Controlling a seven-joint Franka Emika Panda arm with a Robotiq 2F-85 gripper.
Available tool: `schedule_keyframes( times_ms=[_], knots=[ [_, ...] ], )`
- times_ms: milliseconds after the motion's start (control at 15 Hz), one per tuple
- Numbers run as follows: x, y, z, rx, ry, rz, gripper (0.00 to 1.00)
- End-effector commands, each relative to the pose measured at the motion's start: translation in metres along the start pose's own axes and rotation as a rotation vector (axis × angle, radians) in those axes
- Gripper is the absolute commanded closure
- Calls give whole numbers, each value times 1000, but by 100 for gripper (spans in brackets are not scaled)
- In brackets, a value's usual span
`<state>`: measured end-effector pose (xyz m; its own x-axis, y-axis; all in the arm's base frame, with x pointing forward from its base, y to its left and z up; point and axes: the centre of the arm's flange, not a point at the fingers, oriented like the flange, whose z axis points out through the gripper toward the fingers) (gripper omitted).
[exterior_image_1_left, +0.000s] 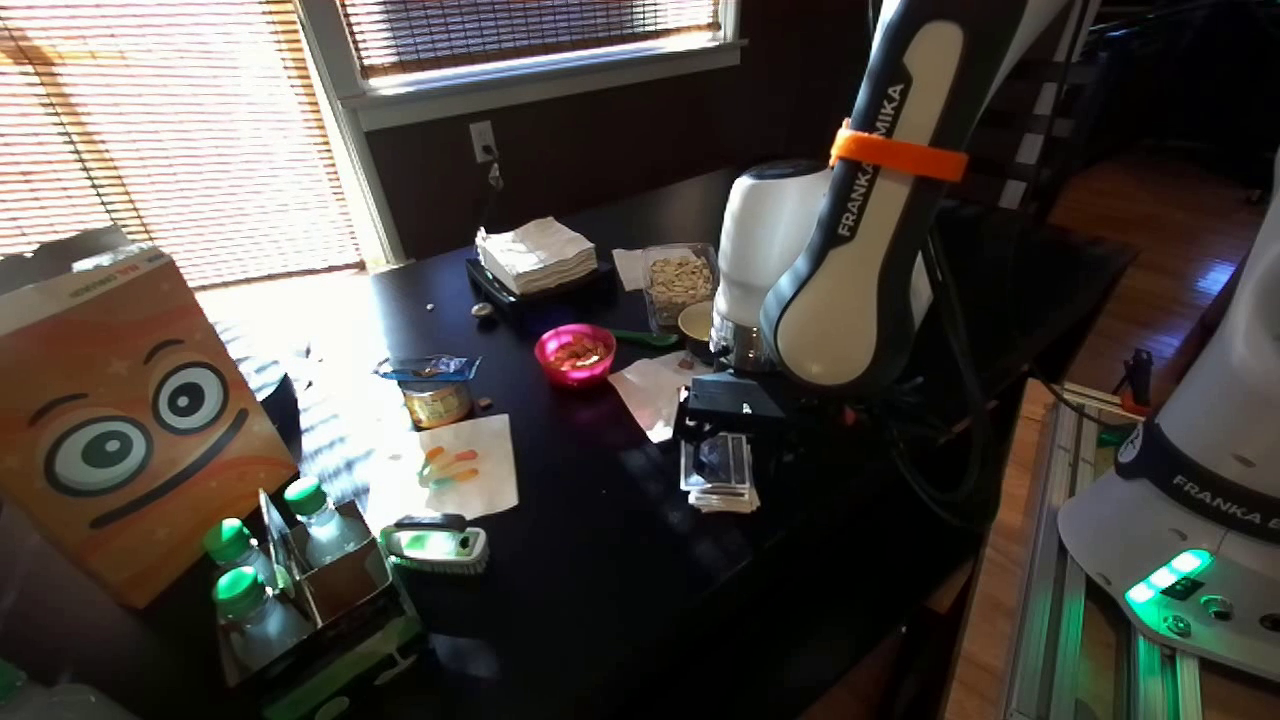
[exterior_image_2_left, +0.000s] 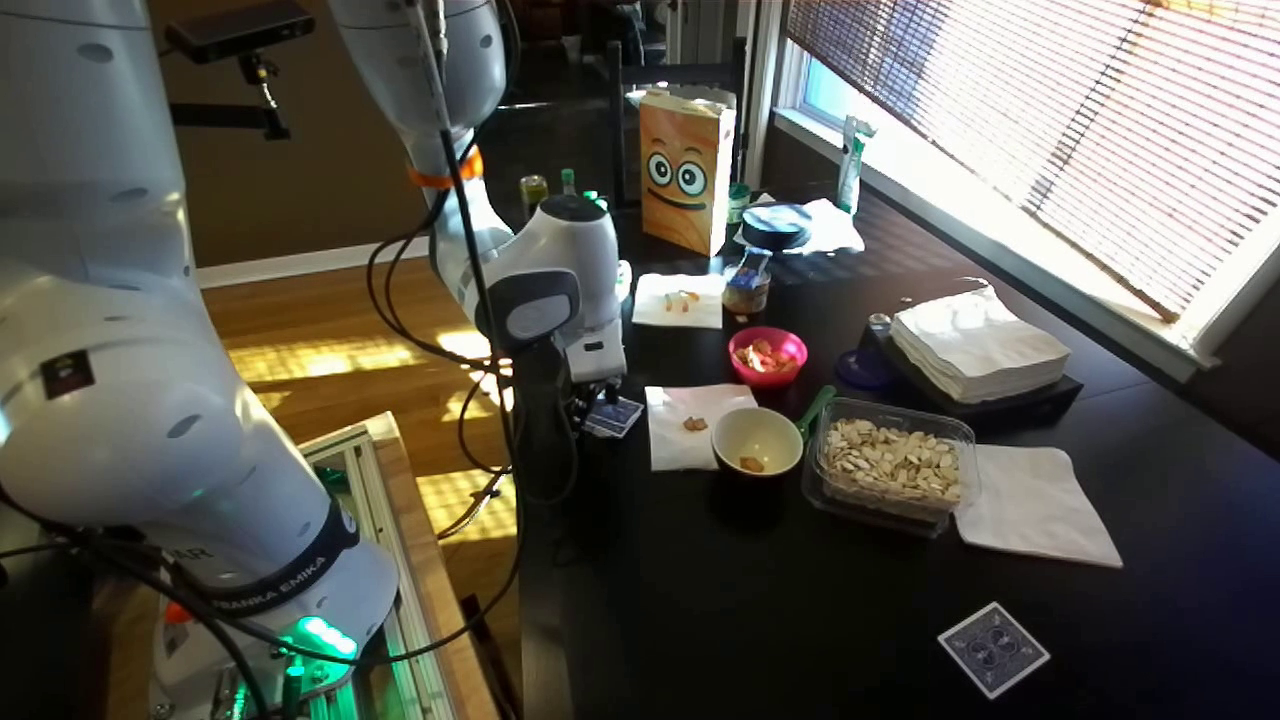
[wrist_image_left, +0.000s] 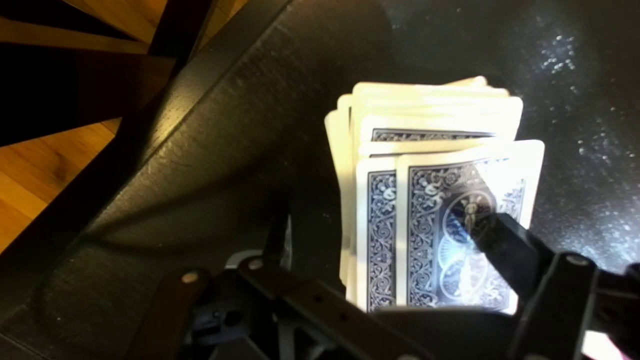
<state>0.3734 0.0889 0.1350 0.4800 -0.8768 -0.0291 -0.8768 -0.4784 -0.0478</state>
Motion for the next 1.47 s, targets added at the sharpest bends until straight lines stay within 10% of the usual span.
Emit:
schedule_keyframes(
  times_ms=[0, 1400],
  knots=[
    [0, 16, -26, 16, 13, -17, 0],
    [-39, -22, -126, -37, -53, -149, 0]
  ],
)
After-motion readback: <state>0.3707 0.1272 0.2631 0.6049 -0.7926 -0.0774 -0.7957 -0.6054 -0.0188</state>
